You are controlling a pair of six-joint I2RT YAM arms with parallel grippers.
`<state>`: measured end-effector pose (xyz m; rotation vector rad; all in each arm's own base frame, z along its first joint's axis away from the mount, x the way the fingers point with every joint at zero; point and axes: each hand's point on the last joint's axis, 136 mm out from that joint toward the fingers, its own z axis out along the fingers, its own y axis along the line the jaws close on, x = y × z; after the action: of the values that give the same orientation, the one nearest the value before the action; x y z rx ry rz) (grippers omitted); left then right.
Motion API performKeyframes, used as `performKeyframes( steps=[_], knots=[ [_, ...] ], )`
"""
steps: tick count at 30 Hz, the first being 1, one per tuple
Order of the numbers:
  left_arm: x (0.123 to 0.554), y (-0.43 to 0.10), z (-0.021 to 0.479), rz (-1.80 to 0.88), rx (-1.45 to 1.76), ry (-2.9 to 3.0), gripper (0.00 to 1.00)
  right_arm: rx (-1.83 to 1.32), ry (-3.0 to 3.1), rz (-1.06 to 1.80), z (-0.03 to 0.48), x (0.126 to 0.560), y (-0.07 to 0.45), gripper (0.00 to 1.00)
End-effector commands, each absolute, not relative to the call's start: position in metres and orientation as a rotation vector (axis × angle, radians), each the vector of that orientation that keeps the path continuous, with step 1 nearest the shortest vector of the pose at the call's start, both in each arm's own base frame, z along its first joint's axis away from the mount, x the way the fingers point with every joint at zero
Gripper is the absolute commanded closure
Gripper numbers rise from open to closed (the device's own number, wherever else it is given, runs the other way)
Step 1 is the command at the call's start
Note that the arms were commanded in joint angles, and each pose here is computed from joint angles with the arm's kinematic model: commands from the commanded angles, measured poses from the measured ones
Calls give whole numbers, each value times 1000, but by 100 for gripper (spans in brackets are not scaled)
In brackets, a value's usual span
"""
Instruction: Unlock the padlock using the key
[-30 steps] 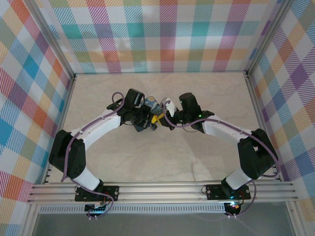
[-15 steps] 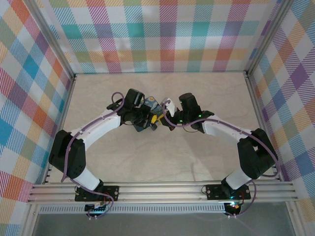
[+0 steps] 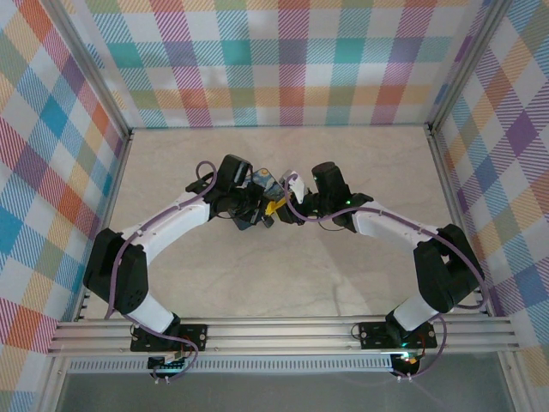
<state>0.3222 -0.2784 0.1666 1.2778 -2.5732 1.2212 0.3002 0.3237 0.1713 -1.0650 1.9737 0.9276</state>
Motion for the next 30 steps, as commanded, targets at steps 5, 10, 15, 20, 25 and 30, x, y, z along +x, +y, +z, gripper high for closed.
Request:
performKeyframes(
  steps=[5, 10, 15, 20, 25, 30],
  knots=[
    [319, -278, 189, 1290, 1253, -2576, 100, -1069, 2012, 870, 160, 302, 315, 75],
    [319, -277, 189, 1291, 1256, -2576, 100, -1049, 1998, 871, 164, 304, 313, 86],
    [317, -274, 187, 1277, 1264, -2579, 100, -1049, 1978, 885, 169, 304, 315, 98],
    [316, -265, 184, 1246, 1305, -2597, 100, -1071, 1979, 895, 170, 300, 315, 100],
    [315, -248, 184, 1185, 1327, -2665, 76, -1072, 1981, 920, 173, 296, 314, 100],
    [314, -224, 178, 1121, 1374, -2720, 66, -1056, 1977, 966, 179, 294, 313, 100]
  ],
)
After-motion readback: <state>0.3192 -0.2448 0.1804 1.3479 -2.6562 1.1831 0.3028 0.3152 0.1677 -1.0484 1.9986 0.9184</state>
